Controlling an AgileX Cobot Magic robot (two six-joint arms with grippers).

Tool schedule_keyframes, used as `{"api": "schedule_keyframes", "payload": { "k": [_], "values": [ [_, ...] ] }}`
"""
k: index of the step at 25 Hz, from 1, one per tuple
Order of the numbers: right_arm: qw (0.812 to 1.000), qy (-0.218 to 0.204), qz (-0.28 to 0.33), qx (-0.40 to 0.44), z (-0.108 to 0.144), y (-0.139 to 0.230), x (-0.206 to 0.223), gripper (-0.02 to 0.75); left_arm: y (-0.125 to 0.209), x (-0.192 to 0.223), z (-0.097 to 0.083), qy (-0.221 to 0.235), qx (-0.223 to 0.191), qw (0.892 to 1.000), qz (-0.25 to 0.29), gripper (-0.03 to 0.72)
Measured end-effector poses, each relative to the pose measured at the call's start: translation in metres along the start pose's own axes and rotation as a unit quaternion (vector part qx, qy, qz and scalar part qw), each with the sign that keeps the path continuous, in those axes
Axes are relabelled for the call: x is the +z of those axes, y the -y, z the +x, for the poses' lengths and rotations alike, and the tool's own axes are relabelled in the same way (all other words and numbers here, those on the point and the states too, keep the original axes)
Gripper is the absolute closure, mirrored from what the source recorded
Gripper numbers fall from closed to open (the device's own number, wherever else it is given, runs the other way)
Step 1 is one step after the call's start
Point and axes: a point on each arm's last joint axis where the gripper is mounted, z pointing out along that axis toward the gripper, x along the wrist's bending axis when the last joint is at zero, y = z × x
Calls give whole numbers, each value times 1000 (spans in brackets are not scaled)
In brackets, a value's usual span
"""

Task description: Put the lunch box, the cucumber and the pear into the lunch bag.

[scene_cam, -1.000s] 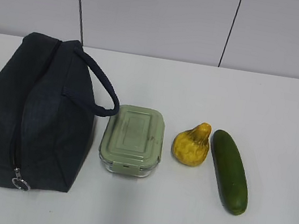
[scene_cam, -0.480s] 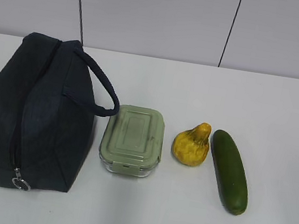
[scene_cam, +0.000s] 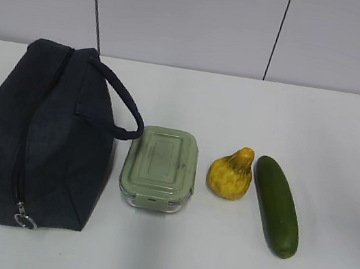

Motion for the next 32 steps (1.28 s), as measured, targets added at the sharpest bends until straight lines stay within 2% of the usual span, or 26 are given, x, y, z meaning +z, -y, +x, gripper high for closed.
{"api": "schedule_keyframes", "payload": {
  "k": [4, 10, 20, 24, 29, 32],
  "values": [
    [999, -16, 35, 13, -8, -37, 31, 204, 0, 0, 0, 0, 0, 1000, 0, 379],
    [995, -45, 87, 23, -18, -65, 85, 204, 0, 0, 0, 0, 0, 1000, 0, 379],
    [976, -73, 202, 28, -30, -57, 177, 183, 0, 0, 0, 0, 0, 1000, 0, 379],
    [969, -89, 226, 47, -32, -53, 208, 167, 0, 0, 0, 0, 0, 1000, 0, 379],
    [966, -99, 239, 21, -18, -59, 237, 162, 0, 0, 0, 0, 0, 1000, 0, 379],
    [964, -85, 252, 9, -4, -62, 250, 162, 0, 0, 0, 0, 0, 1000, 0, 379]
  ]
}}
